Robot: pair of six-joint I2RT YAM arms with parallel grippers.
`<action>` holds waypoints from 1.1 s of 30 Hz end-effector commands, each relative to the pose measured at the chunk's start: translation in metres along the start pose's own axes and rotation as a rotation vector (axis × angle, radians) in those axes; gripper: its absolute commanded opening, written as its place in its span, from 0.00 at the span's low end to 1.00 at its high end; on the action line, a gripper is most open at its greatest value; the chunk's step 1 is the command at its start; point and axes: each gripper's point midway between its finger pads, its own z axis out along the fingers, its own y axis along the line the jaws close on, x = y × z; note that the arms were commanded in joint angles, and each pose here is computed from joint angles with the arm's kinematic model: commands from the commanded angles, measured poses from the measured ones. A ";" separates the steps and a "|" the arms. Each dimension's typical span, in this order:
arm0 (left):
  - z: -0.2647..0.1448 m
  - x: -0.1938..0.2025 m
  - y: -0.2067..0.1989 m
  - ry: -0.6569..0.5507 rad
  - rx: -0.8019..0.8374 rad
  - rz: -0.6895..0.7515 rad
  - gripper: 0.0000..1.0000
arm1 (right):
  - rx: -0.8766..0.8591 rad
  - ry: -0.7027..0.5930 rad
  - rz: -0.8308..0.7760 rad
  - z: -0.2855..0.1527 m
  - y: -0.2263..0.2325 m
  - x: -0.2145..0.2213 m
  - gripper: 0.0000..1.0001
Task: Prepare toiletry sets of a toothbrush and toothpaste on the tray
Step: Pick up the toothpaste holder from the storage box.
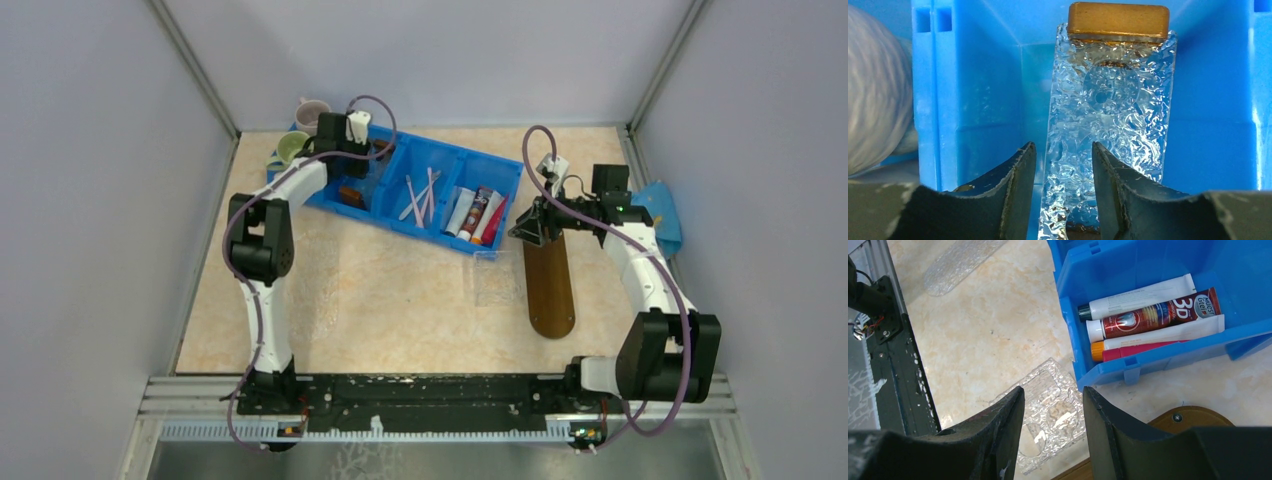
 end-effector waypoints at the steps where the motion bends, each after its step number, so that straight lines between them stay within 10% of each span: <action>1: 0.005 0.004 -0.004 0.028 0.055 -0.027 0.49 | -0.008 -0.035 -0.059 -0.001 -0.002 -0.015 0.47; 13: 0.009 0.009 -0.005 0.044 0.072 -0.049 0.47 | -0.012 -0.038 -0.059 -0.001 -0.001 -0.015 0.47; 21: -0.002 -0.003 -0.006 0.020 0.082 -0.068 0.18 | -0.016 -0.040 -0.057 0.000 -0.001 -0.015 0.47; 33: -0.046 -0.038 0.001 -0.122 0.033 -0.079 0.13 | -0.024 -0.044 -0.048 0.001 0.000 -0.014 0.47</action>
